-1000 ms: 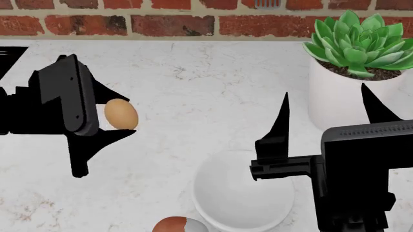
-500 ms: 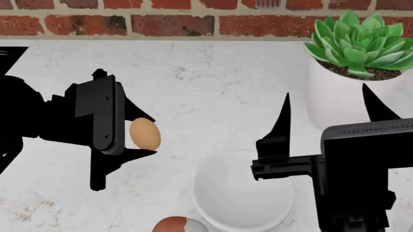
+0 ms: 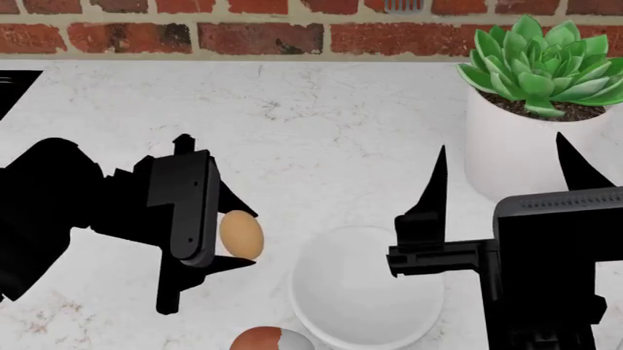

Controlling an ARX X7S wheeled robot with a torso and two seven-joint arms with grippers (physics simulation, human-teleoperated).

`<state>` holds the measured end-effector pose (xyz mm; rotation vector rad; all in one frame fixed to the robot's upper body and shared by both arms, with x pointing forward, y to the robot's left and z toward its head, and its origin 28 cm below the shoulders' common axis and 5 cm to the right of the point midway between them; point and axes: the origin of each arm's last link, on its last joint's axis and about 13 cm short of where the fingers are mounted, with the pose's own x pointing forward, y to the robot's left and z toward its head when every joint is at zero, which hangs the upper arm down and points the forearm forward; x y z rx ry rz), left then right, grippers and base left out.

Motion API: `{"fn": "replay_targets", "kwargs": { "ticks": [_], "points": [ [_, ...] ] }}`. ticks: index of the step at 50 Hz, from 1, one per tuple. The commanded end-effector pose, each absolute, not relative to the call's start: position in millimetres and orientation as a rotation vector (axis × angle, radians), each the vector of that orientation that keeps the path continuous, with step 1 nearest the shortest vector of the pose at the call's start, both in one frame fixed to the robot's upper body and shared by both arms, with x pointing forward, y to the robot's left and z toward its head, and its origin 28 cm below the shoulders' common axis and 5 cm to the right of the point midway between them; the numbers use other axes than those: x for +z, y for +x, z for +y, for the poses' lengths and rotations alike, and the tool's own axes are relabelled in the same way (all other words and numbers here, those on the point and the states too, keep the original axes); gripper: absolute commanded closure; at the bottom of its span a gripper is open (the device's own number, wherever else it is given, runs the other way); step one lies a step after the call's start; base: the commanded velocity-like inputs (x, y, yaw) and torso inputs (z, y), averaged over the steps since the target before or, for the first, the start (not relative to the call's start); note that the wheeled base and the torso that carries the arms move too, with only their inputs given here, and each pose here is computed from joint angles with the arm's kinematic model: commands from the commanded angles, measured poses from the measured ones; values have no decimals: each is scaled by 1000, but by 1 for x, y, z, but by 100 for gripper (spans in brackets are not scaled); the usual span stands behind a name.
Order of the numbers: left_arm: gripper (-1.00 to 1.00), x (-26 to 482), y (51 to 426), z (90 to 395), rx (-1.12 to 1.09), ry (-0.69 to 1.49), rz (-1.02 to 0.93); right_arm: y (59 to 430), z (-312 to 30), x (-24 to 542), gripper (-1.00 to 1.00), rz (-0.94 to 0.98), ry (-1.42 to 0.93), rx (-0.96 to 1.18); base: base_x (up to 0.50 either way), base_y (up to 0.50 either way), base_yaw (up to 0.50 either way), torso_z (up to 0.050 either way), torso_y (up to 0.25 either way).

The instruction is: Place the eggs and milk next to the bowl.

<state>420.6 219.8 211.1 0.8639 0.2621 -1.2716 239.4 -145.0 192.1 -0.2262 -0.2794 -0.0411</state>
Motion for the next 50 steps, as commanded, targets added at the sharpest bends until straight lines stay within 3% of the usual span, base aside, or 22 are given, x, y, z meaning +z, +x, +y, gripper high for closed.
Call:
{"fn": "replay_targets", "kwargs": {
  "ticks": [1,50],
  "points": [
    [100,196,421,207,-1314,842,299,239,-148,194,-100,-290,-223,-51,0,0,0,0,0],
    [100,161,427,188,-1361,826,334,236,-152,191,-100,-267,-234,-74,0,0,0,0,0]
  ]
}}
